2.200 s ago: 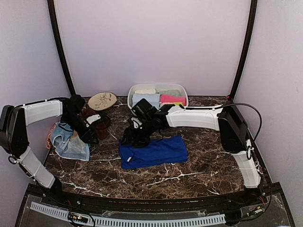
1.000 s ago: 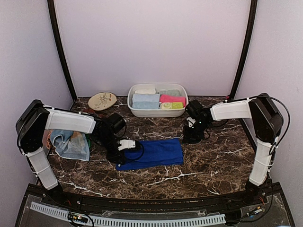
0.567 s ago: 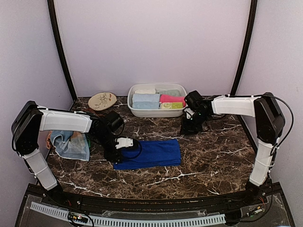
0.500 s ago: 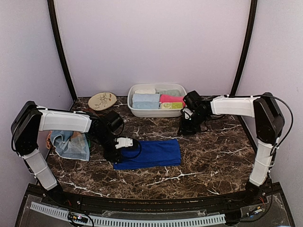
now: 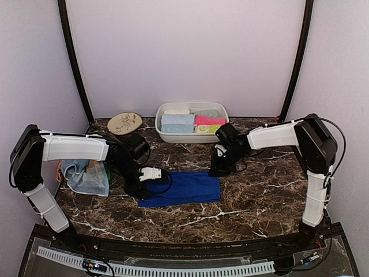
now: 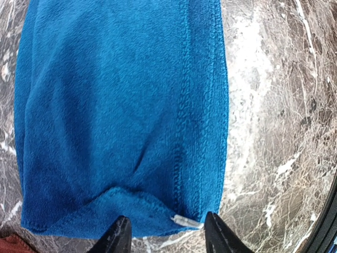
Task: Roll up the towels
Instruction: Smooth out the towel at the center of the board, then rotate the towel at the center of the board.
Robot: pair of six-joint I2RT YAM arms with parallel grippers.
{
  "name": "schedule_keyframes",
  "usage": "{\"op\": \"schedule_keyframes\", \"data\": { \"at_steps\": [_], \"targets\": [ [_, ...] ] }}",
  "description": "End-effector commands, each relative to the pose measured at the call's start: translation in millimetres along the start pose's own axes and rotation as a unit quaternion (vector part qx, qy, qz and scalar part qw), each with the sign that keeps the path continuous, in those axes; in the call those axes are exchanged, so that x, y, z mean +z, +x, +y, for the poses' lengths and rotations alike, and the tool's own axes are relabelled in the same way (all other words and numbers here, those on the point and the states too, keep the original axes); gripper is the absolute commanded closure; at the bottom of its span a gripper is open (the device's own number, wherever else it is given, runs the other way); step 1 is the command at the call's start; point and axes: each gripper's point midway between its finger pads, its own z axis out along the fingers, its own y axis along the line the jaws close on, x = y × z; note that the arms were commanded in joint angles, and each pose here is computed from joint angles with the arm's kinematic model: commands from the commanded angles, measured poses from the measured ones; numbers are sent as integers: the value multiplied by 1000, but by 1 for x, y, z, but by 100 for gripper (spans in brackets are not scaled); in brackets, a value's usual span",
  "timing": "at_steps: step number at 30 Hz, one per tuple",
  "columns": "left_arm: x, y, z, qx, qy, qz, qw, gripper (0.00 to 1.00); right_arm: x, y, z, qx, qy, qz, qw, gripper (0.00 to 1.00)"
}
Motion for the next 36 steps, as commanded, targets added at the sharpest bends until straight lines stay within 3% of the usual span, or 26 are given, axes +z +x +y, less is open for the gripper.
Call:
{"op": "schedule_keyframes", "data": {
  "at_steps": [1,15,24,30,36],
  "targets": [
    [15,1,-5,6,4,10,1000,52,6,9,-15,16,20,5,1000,82],
    [40,15,80,20,-193,85,977,58,-4,60,-32,36,50,16,998,91],
    [25,3,130,7,-260,77,962,47,-3,98,-3,29,50,23,998,93],
    [11,-1,154,-17,-277,58,959,41,-7,112,27,12,36,31,999,90],
    [-14,12,150,-30,-260,47,964,38,-42,86,48,-18,20,16,1000,78]
  ]
}}
